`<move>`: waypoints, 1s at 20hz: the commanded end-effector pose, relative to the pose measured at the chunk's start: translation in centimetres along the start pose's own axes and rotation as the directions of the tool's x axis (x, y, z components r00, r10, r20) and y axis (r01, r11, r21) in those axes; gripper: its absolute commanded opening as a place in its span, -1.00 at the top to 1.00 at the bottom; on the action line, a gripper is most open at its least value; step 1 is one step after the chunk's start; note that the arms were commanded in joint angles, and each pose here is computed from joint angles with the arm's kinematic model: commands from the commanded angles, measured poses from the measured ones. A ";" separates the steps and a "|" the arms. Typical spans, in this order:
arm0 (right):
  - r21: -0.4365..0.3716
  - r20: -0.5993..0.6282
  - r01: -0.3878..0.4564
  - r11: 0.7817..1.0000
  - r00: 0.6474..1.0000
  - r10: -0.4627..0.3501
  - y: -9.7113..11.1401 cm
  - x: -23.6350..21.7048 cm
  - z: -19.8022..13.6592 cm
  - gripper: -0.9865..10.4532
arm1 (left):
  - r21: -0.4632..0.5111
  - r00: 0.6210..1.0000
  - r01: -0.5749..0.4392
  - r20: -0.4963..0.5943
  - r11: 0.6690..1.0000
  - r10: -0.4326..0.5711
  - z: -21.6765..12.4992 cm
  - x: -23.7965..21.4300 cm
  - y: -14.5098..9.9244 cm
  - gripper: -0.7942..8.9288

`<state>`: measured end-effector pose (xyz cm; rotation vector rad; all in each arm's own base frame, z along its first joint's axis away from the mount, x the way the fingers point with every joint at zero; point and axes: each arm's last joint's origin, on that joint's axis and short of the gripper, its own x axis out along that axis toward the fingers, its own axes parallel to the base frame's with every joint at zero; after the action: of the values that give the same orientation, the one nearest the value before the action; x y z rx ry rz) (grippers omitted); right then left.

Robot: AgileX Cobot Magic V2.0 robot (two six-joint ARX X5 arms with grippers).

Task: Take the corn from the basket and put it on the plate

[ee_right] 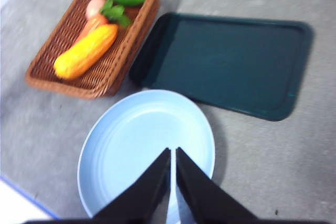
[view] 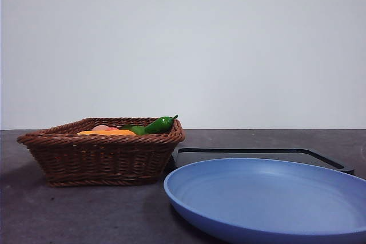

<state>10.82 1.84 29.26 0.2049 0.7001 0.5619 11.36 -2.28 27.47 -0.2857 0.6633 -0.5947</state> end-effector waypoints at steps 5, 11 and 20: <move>-0.014 -0.013 -0.017 1.000 1.000 0.017 0.1 0.3 0.6 0.49 | 0.041 1.000 0.013 0.008 0.999 -0.013 0.6 -0.1 -0.3 0.43; 0.063 -0.072 0.006 0.998 0.997 -0.002 -0.7 1.6 0.9 0.30 | 0.041 1.000 0.014 0.014 0.999 -0.014 0.6 -0.1 -0.3 -0.03; 0.145 -0.287 0.006 0.989 0.957 0.036 -3.9 8.7 1.9 0.30 | 0.046 1.000 0.015 0.020 0.999 -0.016 0.8 -0.1 -0.4 -0.02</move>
<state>18.80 3.31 24.20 0.2692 1.0343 0.5598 11.50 -2.40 27.45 -0.2771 0.6644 -0.6067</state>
